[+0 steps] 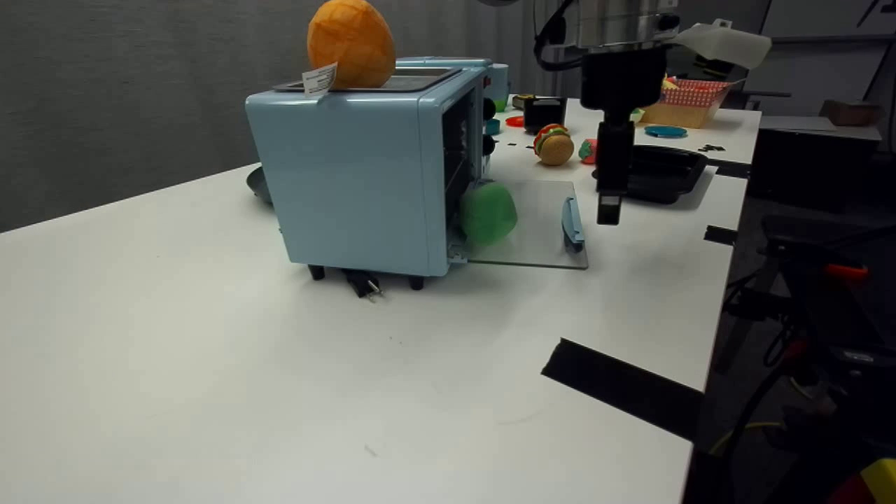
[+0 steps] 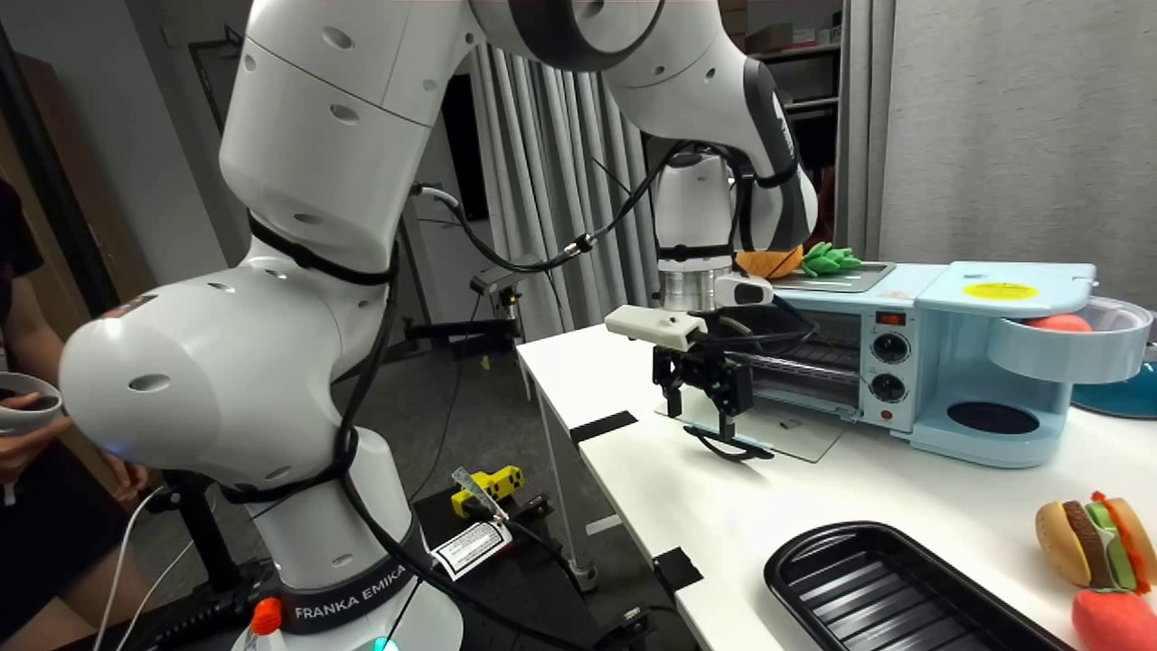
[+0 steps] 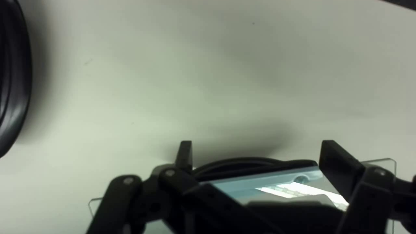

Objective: Remove the toy burger from the breakfast station oven, close the breakfast station oven door

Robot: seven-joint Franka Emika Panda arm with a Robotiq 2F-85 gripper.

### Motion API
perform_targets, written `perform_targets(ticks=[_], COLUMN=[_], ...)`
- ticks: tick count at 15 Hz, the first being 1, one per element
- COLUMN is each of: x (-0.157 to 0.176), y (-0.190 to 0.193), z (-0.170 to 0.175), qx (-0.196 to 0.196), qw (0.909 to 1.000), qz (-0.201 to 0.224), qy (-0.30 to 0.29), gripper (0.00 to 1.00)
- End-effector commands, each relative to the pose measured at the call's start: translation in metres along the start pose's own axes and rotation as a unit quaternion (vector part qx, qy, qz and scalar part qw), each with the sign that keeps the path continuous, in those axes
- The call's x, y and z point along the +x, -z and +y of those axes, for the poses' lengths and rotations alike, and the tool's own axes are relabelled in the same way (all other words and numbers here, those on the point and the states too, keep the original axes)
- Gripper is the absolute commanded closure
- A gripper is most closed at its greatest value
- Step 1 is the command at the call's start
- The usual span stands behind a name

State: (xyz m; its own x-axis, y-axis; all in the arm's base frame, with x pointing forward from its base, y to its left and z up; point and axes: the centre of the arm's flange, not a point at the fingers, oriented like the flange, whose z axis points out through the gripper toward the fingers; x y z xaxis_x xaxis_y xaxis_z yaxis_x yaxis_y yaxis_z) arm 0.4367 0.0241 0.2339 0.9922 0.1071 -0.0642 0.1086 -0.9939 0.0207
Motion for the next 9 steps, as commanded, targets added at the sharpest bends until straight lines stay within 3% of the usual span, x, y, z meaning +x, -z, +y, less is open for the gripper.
perform_targets(ticks=[1, 9], x=[-0.018, 0.003], y=[-0.005, -0.029], z=[0.001, 0.000], qx=[0.004, 0.017], qw=[0.9999, 0.9995], qz=[-0.005, 0.019], qy=[-0.009, -0.018], gripper=[0.00, 0.00])
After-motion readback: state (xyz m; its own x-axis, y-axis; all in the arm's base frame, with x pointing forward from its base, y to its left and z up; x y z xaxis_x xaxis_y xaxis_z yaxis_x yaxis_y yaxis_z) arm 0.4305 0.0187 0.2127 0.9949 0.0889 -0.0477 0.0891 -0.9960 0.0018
